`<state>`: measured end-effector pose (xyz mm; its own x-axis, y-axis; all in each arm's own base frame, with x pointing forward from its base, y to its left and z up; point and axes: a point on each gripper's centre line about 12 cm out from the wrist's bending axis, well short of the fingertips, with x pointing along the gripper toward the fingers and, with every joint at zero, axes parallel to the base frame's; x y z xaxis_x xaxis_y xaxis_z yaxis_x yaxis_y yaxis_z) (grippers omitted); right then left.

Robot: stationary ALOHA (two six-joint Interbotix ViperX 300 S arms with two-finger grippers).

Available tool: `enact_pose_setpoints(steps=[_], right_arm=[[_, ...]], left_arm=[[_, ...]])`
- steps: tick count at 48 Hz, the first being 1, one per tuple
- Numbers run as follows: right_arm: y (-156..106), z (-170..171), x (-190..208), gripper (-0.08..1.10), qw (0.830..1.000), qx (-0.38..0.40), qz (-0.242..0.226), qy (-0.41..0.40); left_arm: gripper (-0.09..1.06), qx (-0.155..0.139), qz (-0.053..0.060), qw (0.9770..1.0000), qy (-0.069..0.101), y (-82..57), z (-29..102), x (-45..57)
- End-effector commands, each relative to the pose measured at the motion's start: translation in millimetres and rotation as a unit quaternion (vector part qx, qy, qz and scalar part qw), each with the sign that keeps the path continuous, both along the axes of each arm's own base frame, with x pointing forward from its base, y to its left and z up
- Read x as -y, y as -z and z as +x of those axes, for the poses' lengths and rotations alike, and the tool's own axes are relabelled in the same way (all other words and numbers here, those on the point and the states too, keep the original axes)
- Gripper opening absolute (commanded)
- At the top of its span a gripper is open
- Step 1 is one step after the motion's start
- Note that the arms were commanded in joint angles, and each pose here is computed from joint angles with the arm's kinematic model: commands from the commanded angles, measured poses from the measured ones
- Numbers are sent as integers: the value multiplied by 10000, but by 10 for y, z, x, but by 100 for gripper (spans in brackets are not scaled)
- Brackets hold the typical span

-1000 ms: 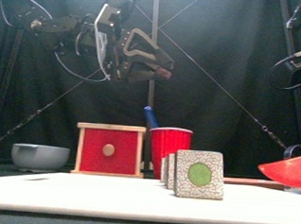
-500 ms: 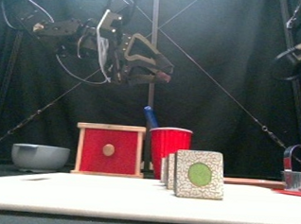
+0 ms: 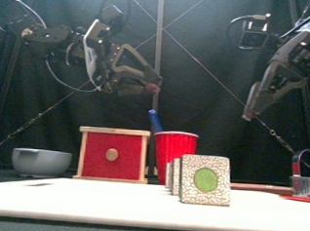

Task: Place sushi on board then cut the sushi with the knife then place the pieces on the plate
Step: Place the 4 sushi pieces on the plate

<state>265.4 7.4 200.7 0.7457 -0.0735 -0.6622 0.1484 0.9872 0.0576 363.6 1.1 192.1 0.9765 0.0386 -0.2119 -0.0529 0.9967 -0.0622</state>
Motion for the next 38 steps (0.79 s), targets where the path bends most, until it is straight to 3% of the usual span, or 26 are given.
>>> enact_pose_setpoints(steps=[1,10,38], right_arm=[[-15,232,-7,82,9994,293,132,-136],[176,595,28,83,9997,90,175,-129],[475,1151,183,82,9986,-506,-86,100]], left_arm=[[75,131,-54,9999,-57,-95,-69,-19],[75,-25,-150,9997,-176,2,-177,-46],[75,-254,-139,9994,-196,121,-260,-65]])
